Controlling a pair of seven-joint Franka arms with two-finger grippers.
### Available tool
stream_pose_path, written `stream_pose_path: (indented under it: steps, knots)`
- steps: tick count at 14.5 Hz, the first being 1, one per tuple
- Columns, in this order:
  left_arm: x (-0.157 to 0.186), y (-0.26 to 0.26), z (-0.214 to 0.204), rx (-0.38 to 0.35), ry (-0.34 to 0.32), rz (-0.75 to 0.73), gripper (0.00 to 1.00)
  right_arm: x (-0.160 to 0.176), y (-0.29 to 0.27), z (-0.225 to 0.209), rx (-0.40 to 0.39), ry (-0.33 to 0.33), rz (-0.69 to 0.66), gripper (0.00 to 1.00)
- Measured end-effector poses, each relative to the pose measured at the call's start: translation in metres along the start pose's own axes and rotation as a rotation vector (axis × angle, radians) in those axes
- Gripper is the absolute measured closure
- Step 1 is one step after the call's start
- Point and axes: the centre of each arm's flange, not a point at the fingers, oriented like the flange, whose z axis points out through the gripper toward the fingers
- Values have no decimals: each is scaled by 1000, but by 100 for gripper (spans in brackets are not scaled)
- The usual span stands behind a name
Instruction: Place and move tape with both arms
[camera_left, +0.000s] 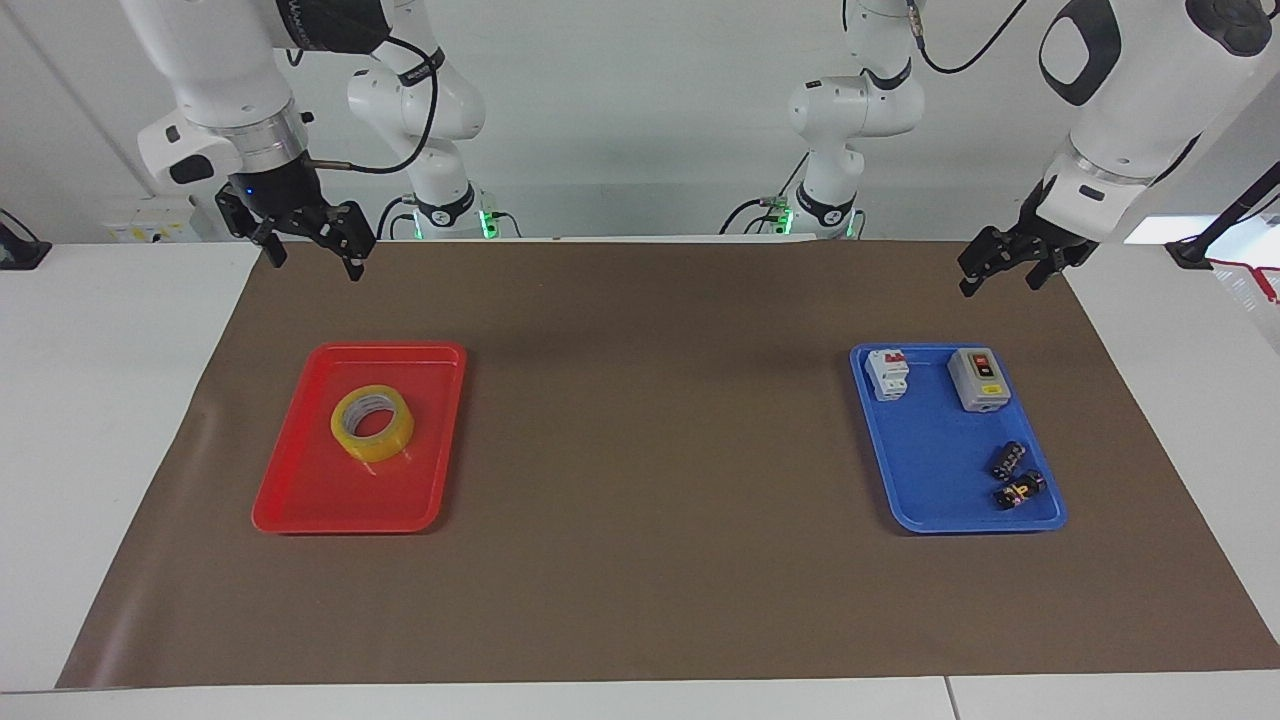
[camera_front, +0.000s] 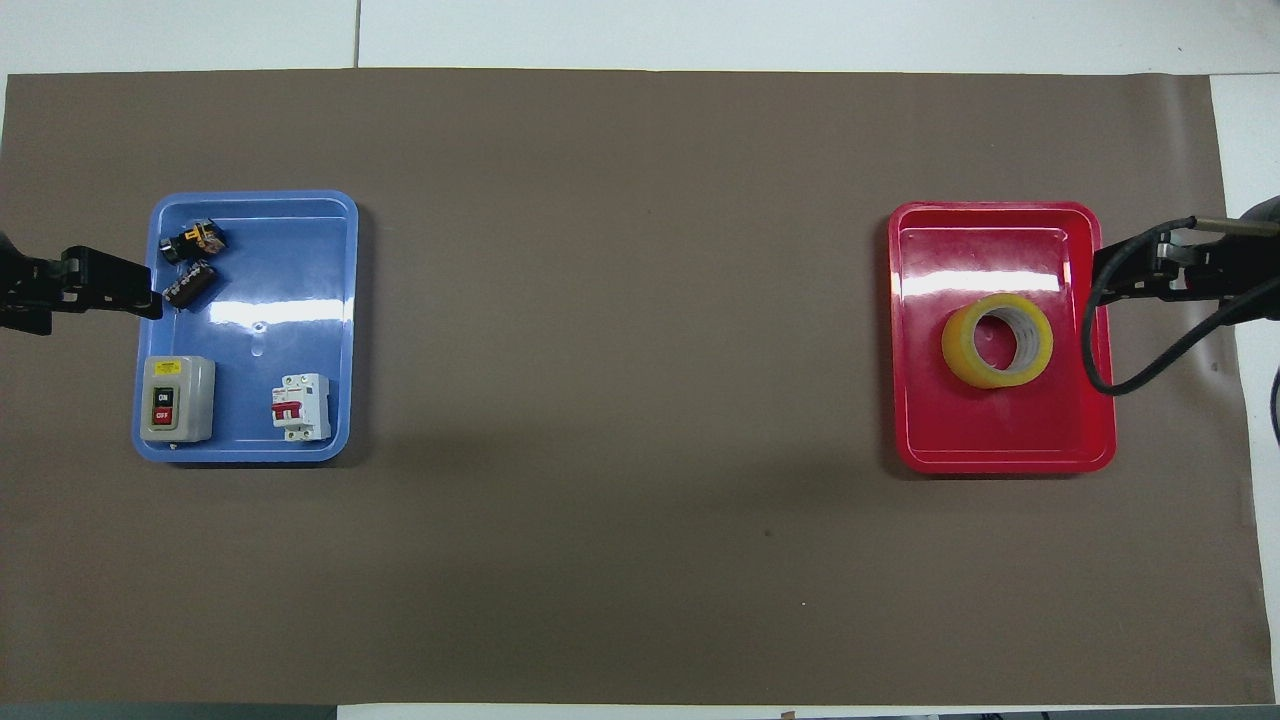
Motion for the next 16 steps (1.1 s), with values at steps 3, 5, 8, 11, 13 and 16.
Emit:
stream_pose_path:
  steps: [3,5,8,11,13,16]
  knots:
    - [0,0,0,0,0,0,0,1,10,1,5,-7,5,0]
    - [0,0,0,0,0,0,0,2,12,1,7,-8,4,0]
    - [0,0,0,0,0,0,0,3,15,1,8,-9,8,0]
    - [0,0,0,0,0,0,0,3,16,2,7,-12,9,0]
    - [0,0,0,0,0,0,0,2,17,2,6,-17,11,0]
    - [0,0,0,0,0,0,0,2,18,1,8,-24,-4,0]
